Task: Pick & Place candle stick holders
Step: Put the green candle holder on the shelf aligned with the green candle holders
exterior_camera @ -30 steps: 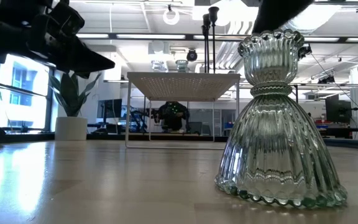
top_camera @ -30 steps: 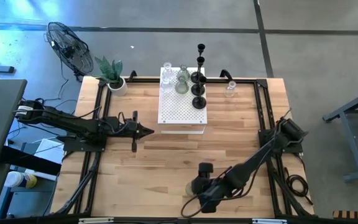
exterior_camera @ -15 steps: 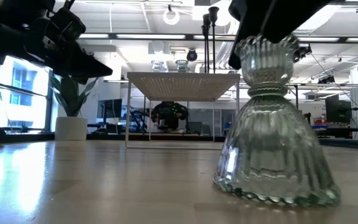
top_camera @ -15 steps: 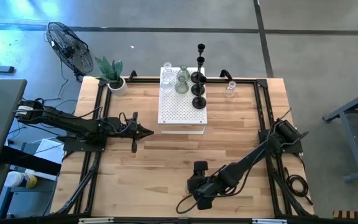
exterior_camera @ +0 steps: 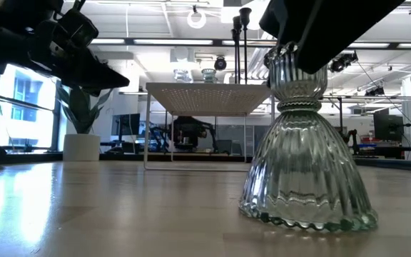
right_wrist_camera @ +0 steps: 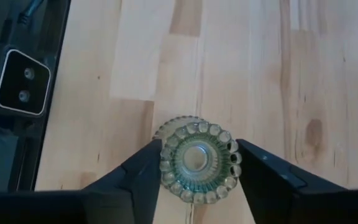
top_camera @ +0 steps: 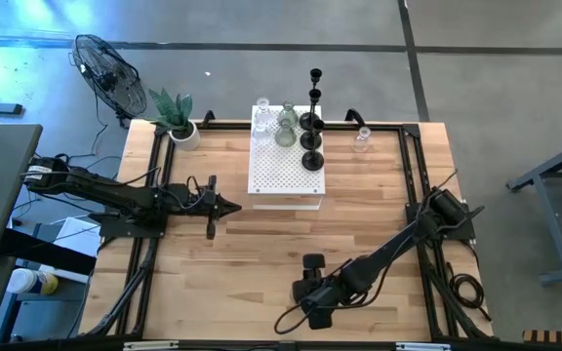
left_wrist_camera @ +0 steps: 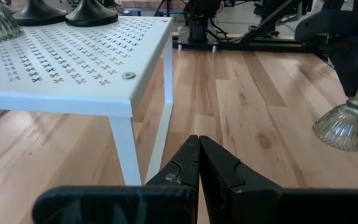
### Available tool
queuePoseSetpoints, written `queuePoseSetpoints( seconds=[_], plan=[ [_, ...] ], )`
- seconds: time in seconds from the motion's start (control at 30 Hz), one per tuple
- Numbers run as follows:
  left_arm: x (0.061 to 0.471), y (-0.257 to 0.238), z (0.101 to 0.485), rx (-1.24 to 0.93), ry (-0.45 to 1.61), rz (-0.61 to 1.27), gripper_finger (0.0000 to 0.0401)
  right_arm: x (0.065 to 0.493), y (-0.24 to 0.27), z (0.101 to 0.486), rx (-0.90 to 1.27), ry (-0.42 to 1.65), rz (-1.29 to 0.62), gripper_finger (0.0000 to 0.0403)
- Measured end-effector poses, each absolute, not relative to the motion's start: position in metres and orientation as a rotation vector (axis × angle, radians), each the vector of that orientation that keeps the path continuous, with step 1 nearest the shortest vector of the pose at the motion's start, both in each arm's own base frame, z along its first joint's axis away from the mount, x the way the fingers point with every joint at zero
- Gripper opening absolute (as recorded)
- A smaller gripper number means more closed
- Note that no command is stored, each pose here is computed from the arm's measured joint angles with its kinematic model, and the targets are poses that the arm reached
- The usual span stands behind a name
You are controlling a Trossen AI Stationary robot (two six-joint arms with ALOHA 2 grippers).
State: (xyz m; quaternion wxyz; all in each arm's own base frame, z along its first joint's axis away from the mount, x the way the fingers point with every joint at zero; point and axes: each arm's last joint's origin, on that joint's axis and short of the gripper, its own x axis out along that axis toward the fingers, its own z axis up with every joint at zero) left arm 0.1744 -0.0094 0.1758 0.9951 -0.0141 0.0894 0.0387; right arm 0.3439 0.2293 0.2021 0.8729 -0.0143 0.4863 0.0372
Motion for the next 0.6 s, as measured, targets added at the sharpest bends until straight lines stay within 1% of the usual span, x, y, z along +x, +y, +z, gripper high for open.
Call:
queuePoseSetpoints(
  seconds=[0.1, 0.13, 0.23, 0.4, 0.5, 0.6],
  plan=[
    [0.174, -0.009, 0.176, -0.028, 0.179, 0.077, 0.0001, 0.344, 0.229, 0.202, -0.023, 1.014, 0.071, 0.0164],
    [0.174, -0.009, 0.176, -0.028, 0.179, 0.077, 0.0001, 0.344, 0.229, 0.202, -0.018, 1.012, 0.066, 0.0164],
    [0.174, -0.009, 0.176, -0.029, 0.178, 0.077, 0.0001, 0.345, 0.229, 0.202, 0.008, 1.009, 0.047, 0.0164],
    [0.174, -0.009, 0.176, -0.029, 0.179, 0.077, 0.0001, 0.349, 0.227, 0.208, 0.085, 1.016, 0.04, 0.0183],
    [0.174, -0.009, 0.176, -0.029, 0.178, 0.077, 0.0001, 0.355, 0.225, 0.222, 0.105, 0.999, 0.03, 0.0179],
    [0.174, -0.009, 0.176, -0.029, 0.178, 0.077, 0.0001, 0.363, 0.218, 0.245, 0.143, 0.978, -0.028, 0.0172]
  ],
)
